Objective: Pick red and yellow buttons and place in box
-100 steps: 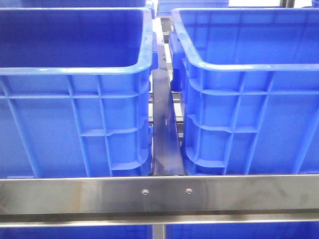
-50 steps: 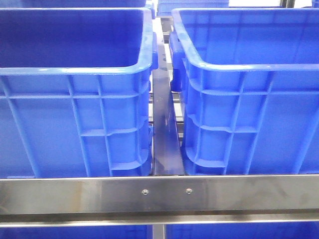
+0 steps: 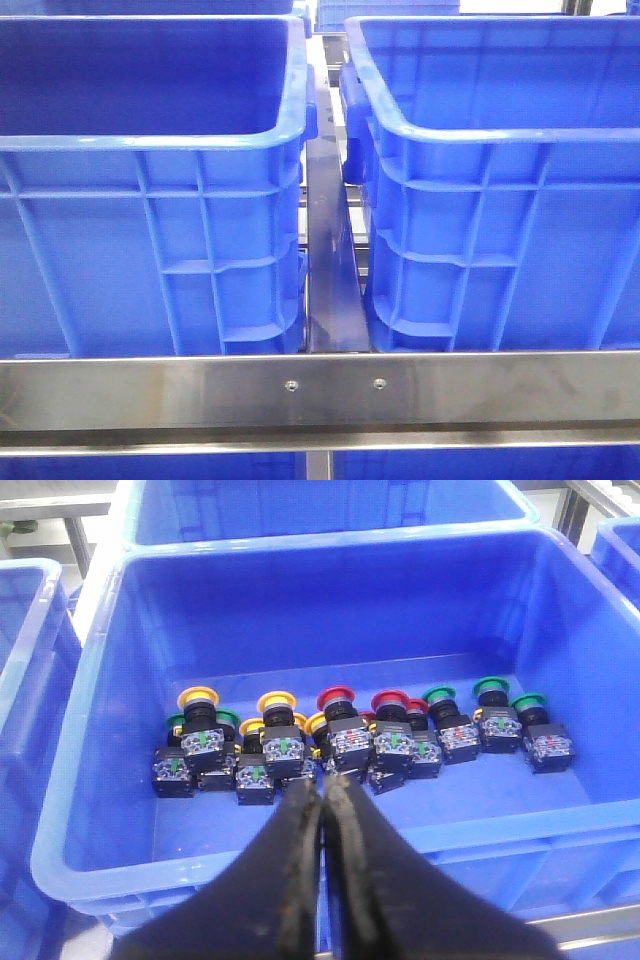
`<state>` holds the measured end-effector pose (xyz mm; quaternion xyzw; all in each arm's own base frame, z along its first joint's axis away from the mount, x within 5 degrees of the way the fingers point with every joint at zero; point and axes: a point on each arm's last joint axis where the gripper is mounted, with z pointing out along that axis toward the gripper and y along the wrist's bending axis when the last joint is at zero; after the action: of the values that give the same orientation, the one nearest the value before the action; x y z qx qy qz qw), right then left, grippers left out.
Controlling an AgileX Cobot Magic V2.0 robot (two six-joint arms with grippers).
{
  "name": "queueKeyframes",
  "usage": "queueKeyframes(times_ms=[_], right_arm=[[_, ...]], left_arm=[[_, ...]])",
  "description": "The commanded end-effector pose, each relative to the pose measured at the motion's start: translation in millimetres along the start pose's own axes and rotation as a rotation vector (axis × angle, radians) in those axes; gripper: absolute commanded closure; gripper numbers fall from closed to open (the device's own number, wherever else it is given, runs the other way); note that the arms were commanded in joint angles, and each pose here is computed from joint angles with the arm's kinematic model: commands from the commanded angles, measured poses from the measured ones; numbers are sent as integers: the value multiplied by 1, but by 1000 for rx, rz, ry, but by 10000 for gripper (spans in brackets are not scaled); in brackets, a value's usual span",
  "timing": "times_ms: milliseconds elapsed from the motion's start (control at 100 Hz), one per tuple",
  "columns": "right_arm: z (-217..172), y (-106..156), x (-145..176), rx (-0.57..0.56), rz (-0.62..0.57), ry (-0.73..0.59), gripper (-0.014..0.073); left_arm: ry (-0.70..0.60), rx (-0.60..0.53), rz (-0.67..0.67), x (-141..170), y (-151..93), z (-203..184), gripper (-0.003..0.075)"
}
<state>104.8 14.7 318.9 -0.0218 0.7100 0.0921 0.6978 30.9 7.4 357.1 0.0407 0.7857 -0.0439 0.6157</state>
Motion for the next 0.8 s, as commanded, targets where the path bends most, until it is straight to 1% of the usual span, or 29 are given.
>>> queueKeyframes(times_ms=[0,80,150,200,210,220,290,310,340,410,460,610,790], right_arm=[[0,-2,-10,29,-5,-37,663],[0,-2,-10,29,-5,-37,663],[0,-2,-10,29,-5,-37,663],[0,-2,-10,29,-5,-37,663],[0,-2,-10,29,-5,-37,663],[0,-2,-10,29,-5,-37,663],[0,-2,-10,29,-5,-37,663],[0,-2,-10,29,-5,-37,663],[0,-2,-10,29,-5,-37,663],[0,-2,-10,29,-5,-37,663],[0,-2,-10,29,-5,-37,663],[0,-2,-10,29,-5,-37,663],[0,-2,-10,29,-5,-37,663]], left_arm=[[-94,14,-7,-14,-1,-2,736],[-94,11,-4,-14,-1,-2,714],[-95,8,2,-14,-1,-2,650],[-95,8,12,-14,-1,-2,580],[-95,8,14,-14,-1,-2,546],[-95,8,14,-14,-1,-2,546],[-96,4,18,-14,-1,-2,398],[-96,3,19,-14,-1,-2,371],[-97,1,21,-14,0,-2,310],[-100,-4,28,-14,0,-2,232],[-95,-5,29,-14,0,-1,218],[-53,-7,37,-16,-2,10,226],[47,-11,57,-28,-8,39,226]])
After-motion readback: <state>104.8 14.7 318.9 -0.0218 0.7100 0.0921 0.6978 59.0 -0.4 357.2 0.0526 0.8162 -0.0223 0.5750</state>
